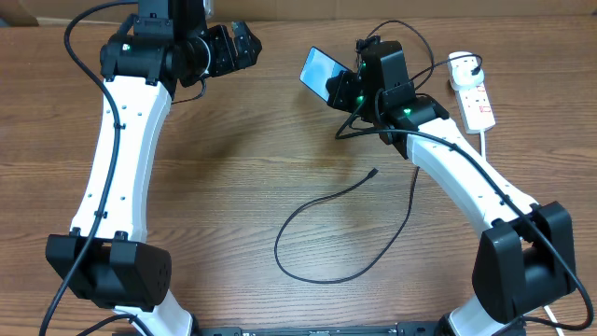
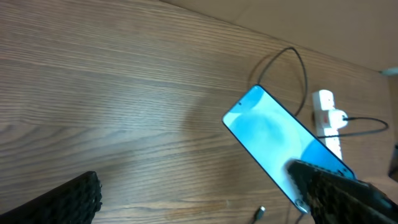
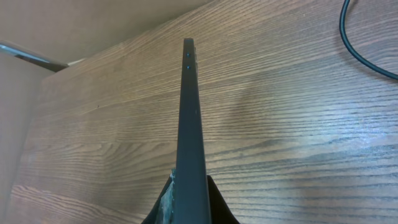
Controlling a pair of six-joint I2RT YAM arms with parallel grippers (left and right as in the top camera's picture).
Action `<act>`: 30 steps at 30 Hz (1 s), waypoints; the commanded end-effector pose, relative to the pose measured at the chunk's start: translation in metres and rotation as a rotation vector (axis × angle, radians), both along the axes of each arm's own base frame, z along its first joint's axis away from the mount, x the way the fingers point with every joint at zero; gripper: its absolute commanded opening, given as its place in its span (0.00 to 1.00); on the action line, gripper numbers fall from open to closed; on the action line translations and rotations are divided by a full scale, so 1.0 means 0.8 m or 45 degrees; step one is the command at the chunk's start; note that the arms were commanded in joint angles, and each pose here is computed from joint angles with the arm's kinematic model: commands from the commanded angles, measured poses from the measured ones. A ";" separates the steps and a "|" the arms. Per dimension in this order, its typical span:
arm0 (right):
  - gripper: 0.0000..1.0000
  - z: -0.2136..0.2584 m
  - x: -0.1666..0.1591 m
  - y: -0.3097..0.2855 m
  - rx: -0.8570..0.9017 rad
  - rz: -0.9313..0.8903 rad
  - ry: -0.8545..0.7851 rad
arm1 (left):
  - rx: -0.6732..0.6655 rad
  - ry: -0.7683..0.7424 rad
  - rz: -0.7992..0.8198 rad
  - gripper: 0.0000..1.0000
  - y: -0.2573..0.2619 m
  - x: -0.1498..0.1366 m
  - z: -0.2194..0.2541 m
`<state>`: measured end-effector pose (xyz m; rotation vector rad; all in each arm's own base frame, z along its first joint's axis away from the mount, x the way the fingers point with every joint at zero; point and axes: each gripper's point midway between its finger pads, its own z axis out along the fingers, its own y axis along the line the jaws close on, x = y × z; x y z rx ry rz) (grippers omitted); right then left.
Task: Plug charger to phone and switch on socket
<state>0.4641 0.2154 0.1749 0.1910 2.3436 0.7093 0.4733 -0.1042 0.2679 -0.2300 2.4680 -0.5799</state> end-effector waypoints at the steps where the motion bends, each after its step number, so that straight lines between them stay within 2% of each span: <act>1: 0.04 0.032 -0.004 0.008 0.054 0.034 -0.059 | 0.069 -0.013 0.017 1.00 0.010 0.005 -0.004; 16: 0.04 0.043 0.002 0.011 0.082 0.039 -0.106 | 0.060 -0.011 0.059 1.00 0.012 0.008 -0.004; 25: 0.04 0.046 0.002 0.015 0.361 -0.173 0.079 | -0.336 0.086 0.079 1.00 -0.015 0.003 0.016; 30: 0.04 0.056 -0.004 0.031 0.536 -0.181 0.170 | -0.514 0.159 0.136 1.00 -0.013 0.001 0.026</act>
